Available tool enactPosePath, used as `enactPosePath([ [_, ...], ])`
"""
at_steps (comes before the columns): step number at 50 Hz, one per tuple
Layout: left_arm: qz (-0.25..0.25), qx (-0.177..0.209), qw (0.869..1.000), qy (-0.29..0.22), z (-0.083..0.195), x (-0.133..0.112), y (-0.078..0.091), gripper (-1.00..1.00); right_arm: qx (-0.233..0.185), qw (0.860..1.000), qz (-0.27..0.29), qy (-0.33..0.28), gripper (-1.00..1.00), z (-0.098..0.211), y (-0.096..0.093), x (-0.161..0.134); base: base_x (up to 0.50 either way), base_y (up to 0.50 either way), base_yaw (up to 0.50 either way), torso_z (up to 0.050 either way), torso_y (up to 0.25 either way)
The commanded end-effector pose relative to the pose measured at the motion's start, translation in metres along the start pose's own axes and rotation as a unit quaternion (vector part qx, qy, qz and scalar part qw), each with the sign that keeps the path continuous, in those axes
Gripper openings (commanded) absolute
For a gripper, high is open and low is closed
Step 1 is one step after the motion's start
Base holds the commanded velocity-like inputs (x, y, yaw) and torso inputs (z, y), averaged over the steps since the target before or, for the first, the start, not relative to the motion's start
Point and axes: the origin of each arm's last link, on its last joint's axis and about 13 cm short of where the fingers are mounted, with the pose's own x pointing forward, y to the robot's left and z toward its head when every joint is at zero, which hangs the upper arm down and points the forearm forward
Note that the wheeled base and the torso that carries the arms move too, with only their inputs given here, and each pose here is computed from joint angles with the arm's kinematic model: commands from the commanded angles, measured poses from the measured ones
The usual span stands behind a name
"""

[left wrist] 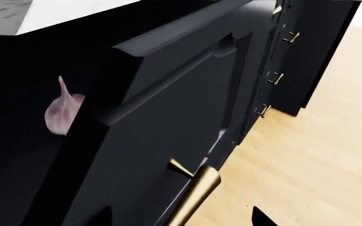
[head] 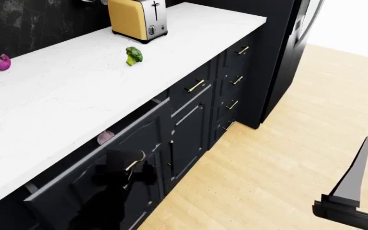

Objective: Close the right drawer.

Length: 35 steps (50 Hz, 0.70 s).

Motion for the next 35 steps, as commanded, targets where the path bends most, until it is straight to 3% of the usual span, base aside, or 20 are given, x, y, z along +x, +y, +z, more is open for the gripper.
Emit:
enactPosePath([
  [1,0.133,0.000,0.991,-0.001,-0.001,-0.001,0.030,1.00,-0.002,1.000,0.000,0.000,1.00,0.000,-0.001,0.000,0.00,0.00,0.00,0.000,0.000],
  [11,0.178,0.012,0.984,0.001,0.000,-0.002,0.038,1.00,-0.002,1.000,-0.001,-0.001,1.00,0.000,-0.002,-0.001,0.00,0.00,0.00,0.000,0.000],
  [24,0.262,0.037,0.964,-0.019,0.002,-0.002,0.048,1.00,-0.002,1.000,-0.002,-0.002,1.00,0.000,-0.003,-0.003,0.00,0.00,0.00,0.000,0.000],
  [35,0.279,0.038,0.959,0.012,-0.008,-0.007,0.054,1.00,-0.004,1.000,-0.003,-0.010,1.00,0.000,-0.007,-0.004,0.00,0.00,0.00,0.000,0.000],
])
